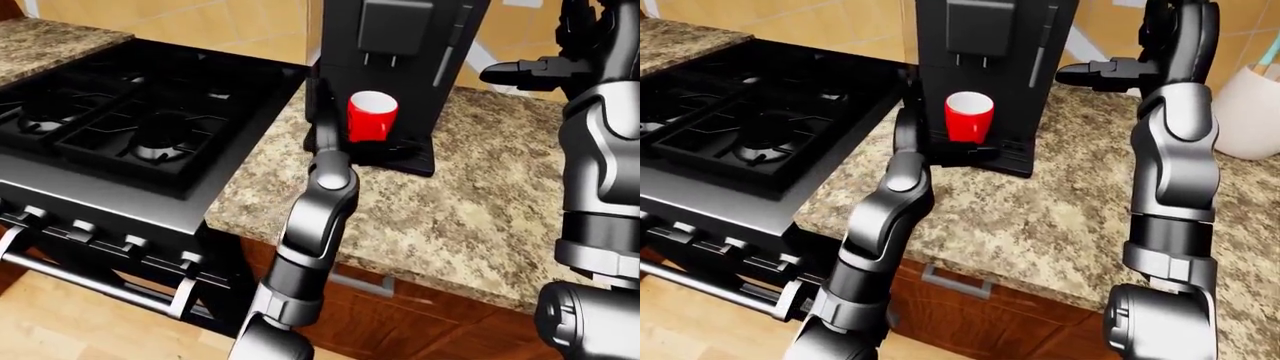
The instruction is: Pick the mug from under the coffee machine dispenser and place it on the counter.
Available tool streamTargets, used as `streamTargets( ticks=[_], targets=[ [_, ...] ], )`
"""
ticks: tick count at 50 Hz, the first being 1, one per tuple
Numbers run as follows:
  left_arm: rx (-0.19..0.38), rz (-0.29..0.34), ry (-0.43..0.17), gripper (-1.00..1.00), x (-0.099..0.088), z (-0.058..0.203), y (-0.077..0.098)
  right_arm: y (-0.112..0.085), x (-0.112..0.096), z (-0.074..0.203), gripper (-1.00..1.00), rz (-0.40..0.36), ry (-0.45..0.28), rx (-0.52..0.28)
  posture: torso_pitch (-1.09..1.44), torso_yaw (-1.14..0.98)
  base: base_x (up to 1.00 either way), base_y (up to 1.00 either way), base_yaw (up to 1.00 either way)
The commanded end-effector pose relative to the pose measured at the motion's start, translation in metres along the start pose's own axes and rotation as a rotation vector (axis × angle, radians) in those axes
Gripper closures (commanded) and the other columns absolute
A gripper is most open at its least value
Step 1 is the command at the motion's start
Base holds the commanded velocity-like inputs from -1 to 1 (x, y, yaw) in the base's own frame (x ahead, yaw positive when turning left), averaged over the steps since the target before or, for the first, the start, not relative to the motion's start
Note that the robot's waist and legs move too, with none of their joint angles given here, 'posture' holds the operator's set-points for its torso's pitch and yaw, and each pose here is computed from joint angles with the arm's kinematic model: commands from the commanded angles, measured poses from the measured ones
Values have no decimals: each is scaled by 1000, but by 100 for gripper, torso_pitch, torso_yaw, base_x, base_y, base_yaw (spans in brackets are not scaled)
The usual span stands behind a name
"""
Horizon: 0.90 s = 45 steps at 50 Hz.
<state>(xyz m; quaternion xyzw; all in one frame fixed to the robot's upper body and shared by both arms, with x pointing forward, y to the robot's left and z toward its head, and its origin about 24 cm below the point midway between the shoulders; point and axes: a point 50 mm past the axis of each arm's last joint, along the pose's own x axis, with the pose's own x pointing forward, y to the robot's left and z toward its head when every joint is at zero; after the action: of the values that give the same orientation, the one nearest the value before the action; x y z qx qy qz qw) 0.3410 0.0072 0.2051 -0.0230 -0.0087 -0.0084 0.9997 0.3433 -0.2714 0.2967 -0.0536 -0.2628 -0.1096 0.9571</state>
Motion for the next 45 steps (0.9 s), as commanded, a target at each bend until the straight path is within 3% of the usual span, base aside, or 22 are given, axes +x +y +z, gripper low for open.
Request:
streamTargets(
  ticks=[1, 8, 18, 33, 45],
  targets=[
    [-25, -15, -87, -100, -4, 22, -6, -3, 4, 23, -100, -11, -98, -3, 0, 0, 0, 0, 0],
    [-23, -15, -71, -100, -7, 18, -12, -4, 4, 23, -100, -11, -97, -3, 0, 0, 0, 0, 0],
    [-33, 8, -34, -100, 6, 8, -14, -5, 5, 25, -100, -15, -99, -1, 0, 0, 0, 0, 0],
    [-44, 84, -54, -100, 17, 9, -15, -6, 4, 26, -100, -16, -101, 0, 0, 0, 0, 0, 0],
    [-27, 61, -54, -100, 16, 9, -30, -8, 5, 26, -100, -23, -102, -1, 0, 0, 0, 0, 0]
  ],
)
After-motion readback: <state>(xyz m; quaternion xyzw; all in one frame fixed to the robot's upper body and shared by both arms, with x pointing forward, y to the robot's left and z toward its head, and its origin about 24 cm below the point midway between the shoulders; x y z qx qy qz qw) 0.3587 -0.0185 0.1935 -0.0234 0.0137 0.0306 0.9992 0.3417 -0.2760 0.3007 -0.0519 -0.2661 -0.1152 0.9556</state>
